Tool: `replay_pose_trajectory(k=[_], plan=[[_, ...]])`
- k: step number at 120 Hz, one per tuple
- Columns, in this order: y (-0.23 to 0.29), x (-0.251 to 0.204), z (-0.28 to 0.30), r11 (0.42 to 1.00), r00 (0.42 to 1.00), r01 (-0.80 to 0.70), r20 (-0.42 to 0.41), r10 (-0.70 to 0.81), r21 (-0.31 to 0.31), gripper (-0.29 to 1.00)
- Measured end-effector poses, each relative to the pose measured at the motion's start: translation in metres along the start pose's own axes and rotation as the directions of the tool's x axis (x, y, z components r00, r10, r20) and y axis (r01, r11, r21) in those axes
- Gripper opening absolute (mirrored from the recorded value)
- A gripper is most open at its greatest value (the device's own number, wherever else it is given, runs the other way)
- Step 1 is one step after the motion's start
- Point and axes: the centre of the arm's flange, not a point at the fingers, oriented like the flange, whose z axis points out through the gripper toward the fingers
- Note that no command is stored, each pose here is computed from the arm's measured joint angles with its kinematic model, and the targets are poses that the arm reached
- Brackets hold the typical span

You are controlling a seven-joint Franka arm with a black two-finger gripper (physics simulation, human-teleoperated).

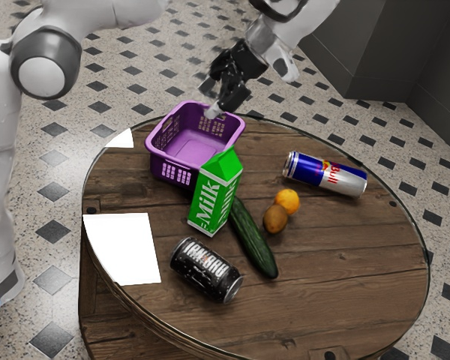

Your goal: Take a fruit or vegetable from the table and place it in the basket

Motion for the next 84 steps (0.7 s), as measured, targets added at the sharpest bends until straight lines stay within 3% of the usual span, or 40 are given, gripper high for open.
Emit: replay_pose_trajectory(k=[9, 21, 36, 50, 71, 84], plan=[[0.003, 0.040, -0.002, 1.000, 0.986, 0.003, -0.164, 0.001, 0.022, 0.70], [-0.016, 0.056, -0.022, 0.999, 0.937, 0.036, -0.349, -0.032, 0.006, 0.70], [-0.017, 0.064, -0.041, 0.999, 0.876, 0.033, -0.481, -0.032, -0.007, 0.70], [0.000, 0.080, -0.039, 0.998, 0.854, -0.009, -0.519, -0.020, -0.054, 0.70], [0.024, 0.151, 0.023, 0.970, 0.887, -0.045, -0.457, -0.072, -0.241, 0.70], [0.024, 0.166, 0.046, 0.964, 0.903, 0.002, -0.413, -0.115, -0.264, 0.70]])
